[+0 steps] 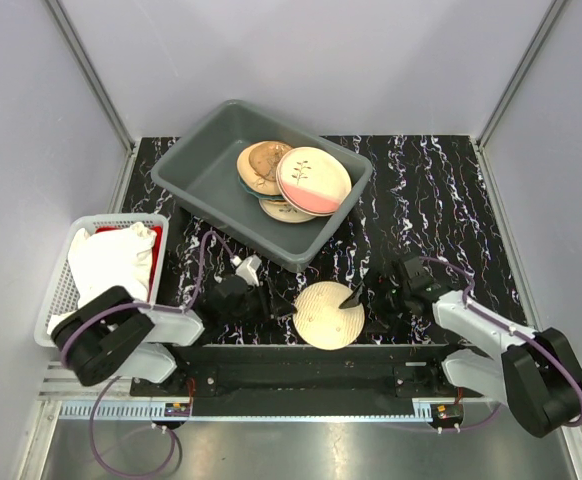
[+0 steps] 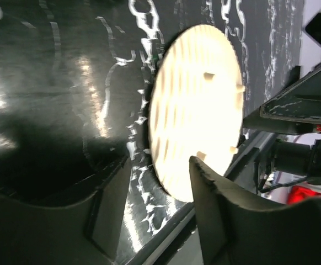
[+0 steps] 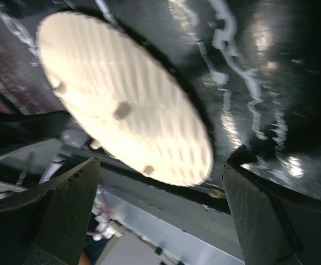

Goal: Place the plates into the plastic bin on the countertop
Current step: Pick up the plate from the corner of the board.

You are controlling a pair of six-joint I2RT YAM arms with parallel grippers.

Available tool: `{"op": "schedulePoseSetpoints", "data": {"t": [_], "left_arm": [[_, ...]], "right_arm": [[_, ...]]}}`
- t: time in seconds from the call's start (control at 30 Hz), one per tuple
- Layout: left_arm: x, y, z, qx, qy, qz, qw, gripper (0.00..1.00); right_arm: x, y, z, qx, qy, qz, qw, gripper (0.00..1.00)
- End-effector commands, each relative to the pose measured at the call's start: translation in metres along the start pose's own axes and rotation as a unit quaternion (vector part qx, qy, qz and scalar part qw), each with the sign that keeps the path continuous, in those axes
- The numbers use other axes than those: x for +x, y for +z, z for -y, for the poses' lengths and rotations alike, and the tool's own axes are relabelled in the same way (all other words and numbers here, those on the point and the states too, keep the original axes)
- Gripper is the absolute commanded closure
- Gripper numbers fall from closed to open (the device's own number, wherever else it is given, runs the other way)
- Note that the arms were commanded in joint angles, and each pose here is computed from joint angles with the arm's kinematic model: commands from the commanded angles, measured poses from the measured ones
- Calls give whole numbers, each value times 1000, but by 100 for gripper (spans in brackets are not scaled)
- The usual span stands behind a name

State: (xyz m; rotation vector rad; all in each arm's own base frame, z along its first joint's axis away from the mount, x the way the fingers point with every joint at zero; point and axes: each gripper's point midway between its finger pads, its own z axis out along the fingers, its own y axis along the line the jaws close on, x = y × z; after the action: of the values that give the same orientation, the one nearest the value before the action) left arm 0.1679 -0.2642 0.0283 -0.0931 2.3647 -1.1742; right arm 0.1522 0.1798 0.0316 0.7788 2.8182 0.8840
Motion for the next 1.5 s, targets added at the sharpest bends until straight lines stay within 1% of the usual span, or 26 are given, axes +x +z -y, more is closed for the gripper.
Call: {"op": "schedulePoseSetpoints", "data": {"t": [0.0, 0.03, 0.1, 0.13, 0.17, 0.23, 0.27, 0.3, 0.33, 0.37, 0.4, 0.5, 0.6, 0.67, 0.8, 0.9, 1.0, 1.2, 1.23, 1.3, 1.33, 1.47], "left_arm": [[19, 7, -1, 19, -9, -23, 1000, 51], [19, 9, 2, 28, -14, -22, 999, 51], [31, 13, -10, 14, -22, -39, 999, 54], [32, 15, -6, 27, -24, -41, 999, 55], [39, 18, -14, 17, -29, -53, 998, 57], [44, 20, -8, 37, -39, -61, 997, 63], [50, 22, -15, 29, -48, -70, 996, 66], [52, 22, -15, 34, -54, -72, 995, 71], [51, 20, -9, 51, -63, -66, 994, 73], [56, 20, -14, 45, -67, -70, 994, 74], [59, 20, -12, 48, -64, -72, 994, 75], [67, 19, -18, 28, -55, -78, 995, 75], [64, 20, -18, 19, -43, -73, 996, 75], [63, 23, -13, 25, -39, -73, 996, 75], [73, 27, -5, 30, -33, -91, 995, 75], [77, 29, -3, 35, -40, -97, 994, 76], [79, 28, -3, 35, -44, -102, 993, 76], [80, 29, 5, 43, -39, -108, 992, 77], [80, 29, 6, 43, -38, -109, 992, 77], [82, 31, 8, 44, -34, -115, 992, 77], [83, 32, 7, 43, -34, -117, 992, 77], [85, 33, 7, 44, -37, -121, 991, 77]], "right_arm": [[8, 20, 9, -34, 31, -11, 999, 0], [6, 22, 9, -38, 31, -9, 999, 0], [4, 26, 11, -33, 31, -5, 999, 0], [3, 27, 11, -33, 29, -4, 999, 0], [1, 29, 8, -42, 26, -2, 999, 0], [3, 36, 13, -35, 30, -11, 999, 0], [1, 38, 10, -44, 29, -8, 999, 0], [1, 42, 10, -48, 29, -9, 998, 0], [0, 44, 11, -51, 30, -3, 998, 0], [-5, 44, 4, -66, 32, 9, 997, 0], [-1, 46, 8, -64, 35, 9, 997, 0], [-9, 45, 9, -56, 36, 42, 997, 0], [-17, 38, 12, -56, 46, 79, 994, 0], [-21, 31, 6, -77, 57, 101, 990, 1], [-32, 23, 9, -93, 62, 161, 981, 2], [-36, 16, 8, -110, 62, 186, 974, 3], [-39, 13, 10, -114, 64, 200, 971, 4], [-46, 10, -5, -143, 58, 220, 963, 5], [-49, 7, -13, -159, 51, 225, 960, 6], [-48, 11, -16, -160, 46, 221, 961, 5], [-49, 10, -23, -174, 43, 222, 958, 5], [-44, 20, -24, -167, 37, 208, 963, 6]]}}
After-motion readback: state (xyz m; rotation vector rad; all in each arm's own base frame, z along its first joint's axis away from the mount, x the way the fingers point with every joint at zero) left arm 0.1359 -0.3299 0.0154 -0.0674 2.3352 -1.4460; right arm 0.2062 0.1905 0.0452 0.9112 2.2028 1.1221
